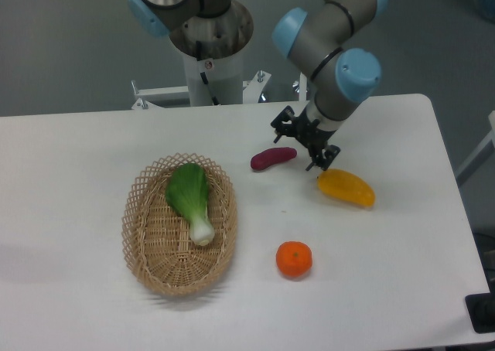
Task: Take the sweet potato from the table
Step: 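Lower the gripper onto the sweet potato and close on it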
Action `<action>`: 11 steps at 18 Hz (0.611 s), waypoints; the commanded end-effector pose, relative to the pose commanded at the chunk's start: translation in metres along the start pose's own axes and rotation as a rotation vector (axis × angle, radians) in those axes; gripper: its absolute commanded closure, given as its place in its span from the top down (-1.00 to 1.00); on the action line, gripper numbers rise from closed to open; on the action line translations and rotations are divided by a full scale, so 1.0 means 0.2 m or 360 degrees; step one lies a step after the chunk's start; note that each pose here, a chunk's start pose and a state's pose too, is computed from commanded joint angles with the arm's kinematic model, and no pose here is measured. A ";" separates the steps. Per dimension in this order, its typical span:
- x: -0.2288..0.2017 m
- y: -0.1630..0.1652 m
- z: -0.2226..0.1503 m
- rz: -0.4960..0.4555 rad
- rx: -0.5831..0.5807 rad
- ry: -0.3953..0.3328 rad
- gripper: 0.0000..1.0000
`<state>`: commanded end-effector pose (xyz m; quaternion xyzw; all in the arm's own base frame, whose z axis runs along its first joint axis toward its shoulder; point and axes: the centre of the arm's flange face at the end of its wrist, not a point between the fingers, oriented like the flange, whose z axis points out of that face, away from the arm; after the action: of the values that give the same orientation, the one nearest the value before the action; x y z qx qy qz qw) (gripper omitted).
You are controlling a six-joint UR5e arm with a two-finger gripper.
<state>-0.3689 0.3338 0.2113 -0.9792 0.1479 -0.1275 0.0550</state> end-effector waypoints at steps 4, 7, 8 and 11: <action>0.06 0.00 0.11 0.0027 0.0006 -0.0086 1.00; 0.12 0.00 0.14 0.0039 0.0000 -0.0070 1.00; 0.15 0.00 0.14 0.0042 -0.0001 -0.0072 1.00; 0.21 0.01 0.16 0.0048 -0.0001 -0.0065 1.00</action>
<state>-0.3216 0.3207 0.1896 -0.9793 0.1615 -0.1064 0.0595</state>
